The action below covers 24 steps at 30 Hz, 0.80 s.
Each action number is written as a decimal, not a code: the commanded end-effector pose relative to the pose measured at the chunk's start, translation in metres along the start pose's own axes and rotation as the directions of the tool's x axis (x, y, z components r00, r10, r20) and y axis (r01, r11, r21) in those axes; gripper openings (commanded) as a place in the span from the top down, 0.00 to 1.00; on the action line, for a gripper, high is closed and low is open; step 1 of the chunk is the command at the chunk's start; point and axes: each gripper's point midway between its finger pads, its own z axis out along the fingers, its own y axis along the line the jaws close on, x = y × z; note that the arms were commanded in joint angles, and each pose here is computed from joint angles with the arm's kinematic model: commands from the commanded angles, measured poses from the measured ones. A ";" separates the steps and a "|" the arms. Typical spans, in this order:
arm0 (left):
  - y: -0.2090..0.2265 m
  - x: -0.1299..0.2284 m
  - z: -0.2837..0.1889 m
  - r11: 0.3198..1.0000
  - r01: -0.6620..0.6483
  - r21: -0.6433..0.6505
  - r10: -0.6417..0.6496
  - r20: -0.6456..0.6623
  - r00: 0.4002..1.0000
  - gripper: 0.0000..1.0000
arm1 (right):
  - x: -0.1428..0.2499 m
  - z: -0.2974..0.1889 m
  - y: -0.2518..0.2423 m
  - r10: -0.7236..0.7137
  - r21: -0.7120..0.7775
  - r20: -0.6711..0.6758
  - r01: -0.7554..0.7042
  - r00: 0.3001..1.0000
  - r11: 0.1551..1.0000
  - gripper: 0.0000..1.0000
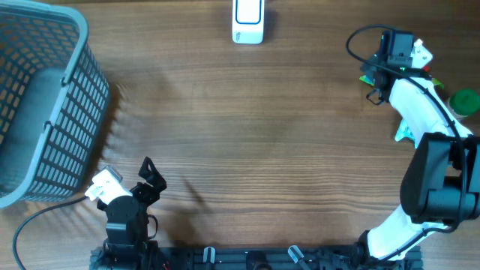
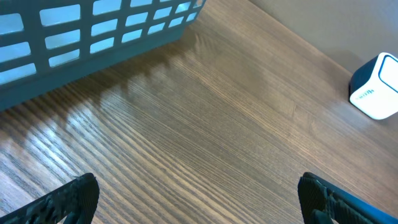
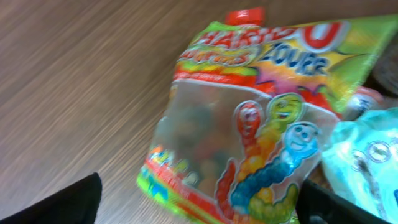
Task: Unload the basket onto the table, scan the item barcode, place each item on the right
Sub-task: 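Carry the Haribo bag to the right edge and release it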
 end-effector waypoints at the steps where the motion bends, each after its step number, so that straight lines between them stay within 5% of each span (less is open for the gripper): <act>1: 0.000 -0.001 -0.001 1.000 0.009 0.002 -0.009 0.005 1.000 0.00 | -0.046 -0.058 0.038 -0.005 -0.205 0.071 0.020 0.997 0.978 0.00; 11: 0.000 -0.001 -0.001 1.000 0.009 0.002 -0.009 0.006 1.000 0.00 | -0.102 -0.234 0.053 0.100 -0.517 0.296 0.072 0.950 0.853 0.00; 24: 0.000 -0.001 -0.001 1.000 0.009 0.002 -0.009 0.006 1.000 0.00 | -0.044 -0.412 -0.045 0.209 -0.689 0.322 0.076 0.923 0.721 0.00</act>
